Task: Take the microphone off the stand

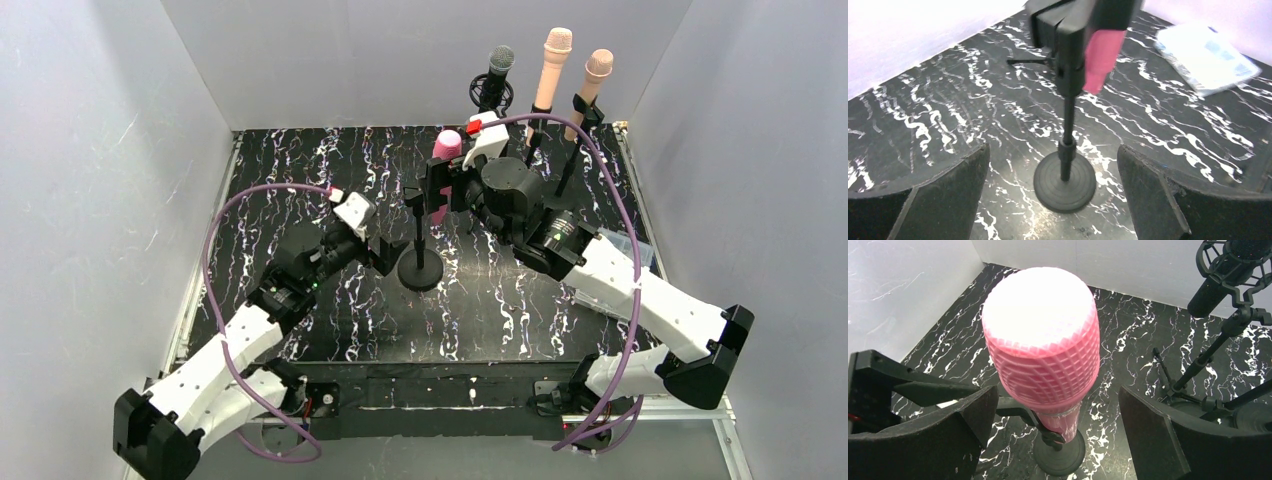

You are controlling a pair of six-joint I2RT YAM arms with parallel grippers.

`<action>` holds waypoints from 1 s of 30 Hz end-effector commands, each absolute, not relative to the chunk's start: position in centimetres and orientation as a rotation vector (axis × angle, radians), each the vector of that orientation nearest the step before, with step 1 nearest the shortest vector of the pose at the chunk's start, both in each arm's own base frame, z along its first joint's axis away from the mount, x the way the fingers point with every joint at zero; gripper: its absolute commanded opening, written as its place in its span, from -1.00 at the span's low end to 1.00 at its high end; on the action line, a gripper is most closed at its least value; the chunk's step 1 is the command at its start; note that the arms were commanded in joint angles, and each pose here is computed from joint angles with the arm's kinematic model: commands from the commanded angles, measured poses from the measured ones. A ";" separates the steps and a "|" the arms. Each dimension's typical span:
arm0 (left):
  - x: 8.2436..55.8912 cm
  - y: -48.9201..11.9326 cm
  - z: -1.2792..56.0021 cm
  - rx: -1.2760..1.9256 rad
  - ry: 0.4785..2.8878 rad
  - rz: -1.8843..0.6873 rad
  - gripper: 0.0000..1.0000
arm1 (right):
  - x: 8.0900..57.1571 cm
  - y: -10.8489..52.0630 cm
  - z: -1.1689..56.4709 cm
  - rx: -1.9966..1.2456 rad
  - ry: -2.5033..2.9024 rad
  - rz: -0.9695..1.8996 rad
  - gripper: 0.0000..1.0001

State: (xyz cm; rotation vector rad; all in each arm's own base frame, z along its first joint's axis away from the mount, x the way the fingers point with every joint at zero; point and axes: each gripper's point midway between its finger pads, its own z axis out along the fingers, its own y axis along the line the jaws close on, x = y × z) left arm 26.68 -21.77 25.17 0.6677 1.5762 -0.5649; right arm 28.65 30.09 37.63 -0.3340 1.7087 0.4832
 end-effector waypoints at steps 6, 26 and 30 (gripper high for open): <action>25.6 -23.4 32.2 0.890 1.438 -0.898 0.97 | 29.0 30.0 40.0 -0.299 1.651 0.531 0.82; 27.2 -25.4 34.2 1.053 1.341 -0.987 0.84 | 30.0 30.3 40.0 -0.299 1.628 0.488 0.24; 27.6 -25.4 34.2 1.079 1.315 -0.957 0.79 | 29.8 30.3 40.1 -0.315 1.618 0.488 0.05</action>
